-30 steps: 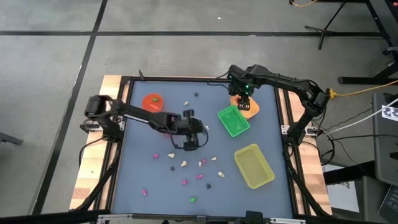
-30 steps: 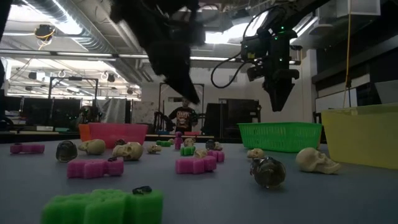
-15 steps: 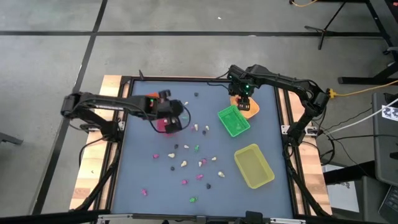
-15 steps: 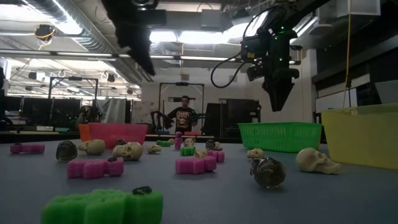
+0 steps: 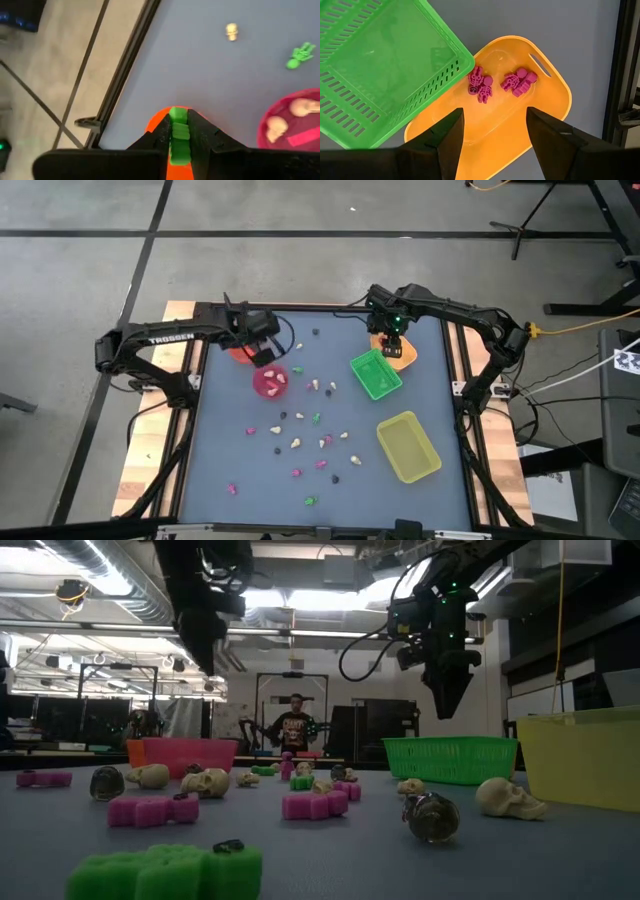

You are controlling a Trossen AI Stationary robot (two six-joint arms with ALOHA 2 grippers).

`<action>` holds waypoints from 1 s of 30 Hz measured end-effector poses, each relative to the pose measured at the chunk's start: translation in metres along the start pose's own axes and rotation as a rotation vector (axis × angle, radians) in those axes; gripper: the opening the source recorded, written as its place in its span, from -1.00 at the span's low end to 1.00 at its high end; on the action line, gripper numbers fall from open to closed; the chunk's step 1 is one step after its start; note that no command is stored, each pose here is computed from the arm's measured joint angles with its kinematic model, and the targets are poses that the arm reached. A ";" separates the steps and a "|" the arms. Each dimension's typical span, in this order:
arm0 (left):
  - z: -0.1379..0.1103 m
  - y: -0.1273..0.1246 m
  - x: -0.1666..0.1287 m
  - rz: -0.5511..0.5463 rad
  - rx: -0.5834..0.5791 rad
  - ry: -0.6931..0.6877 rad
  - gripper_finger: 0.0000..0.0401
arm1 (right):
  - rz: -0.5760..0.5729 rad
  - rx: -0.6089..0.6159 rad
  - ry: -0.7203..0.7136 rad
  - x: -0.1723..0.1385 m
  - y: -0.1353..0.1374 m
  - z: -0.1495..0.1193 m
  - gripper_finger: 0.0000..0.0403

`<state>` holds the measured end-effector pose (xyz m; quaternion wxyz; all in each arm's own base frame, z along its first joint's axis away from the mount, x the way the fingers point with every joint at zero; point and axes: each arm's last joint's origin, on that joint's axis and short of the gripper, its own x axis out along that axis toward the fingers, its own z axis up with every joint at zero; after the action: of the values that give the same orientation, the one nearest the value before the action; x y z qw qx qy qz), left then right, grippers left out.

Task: Sort Halloween decoration
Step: Put the green skeleton toy into the orange bin

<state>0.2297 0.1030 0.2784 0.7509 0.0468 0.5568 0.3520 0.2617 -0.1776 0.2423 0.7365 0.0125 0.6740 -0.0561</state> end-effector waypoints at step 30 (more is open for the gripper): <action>-0.047 0.020 0.070 -0.057 -0.162 0.185 -0.86 | 0.000 0.000 0.000 0.000 0.000 0.000 0.06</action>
<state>0.1885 0.1432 0.2133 0.7073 -0.0626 0.5946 0.3770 0.2617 -0.1777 0.2423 0.7364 0.0124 0.6741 -0.0562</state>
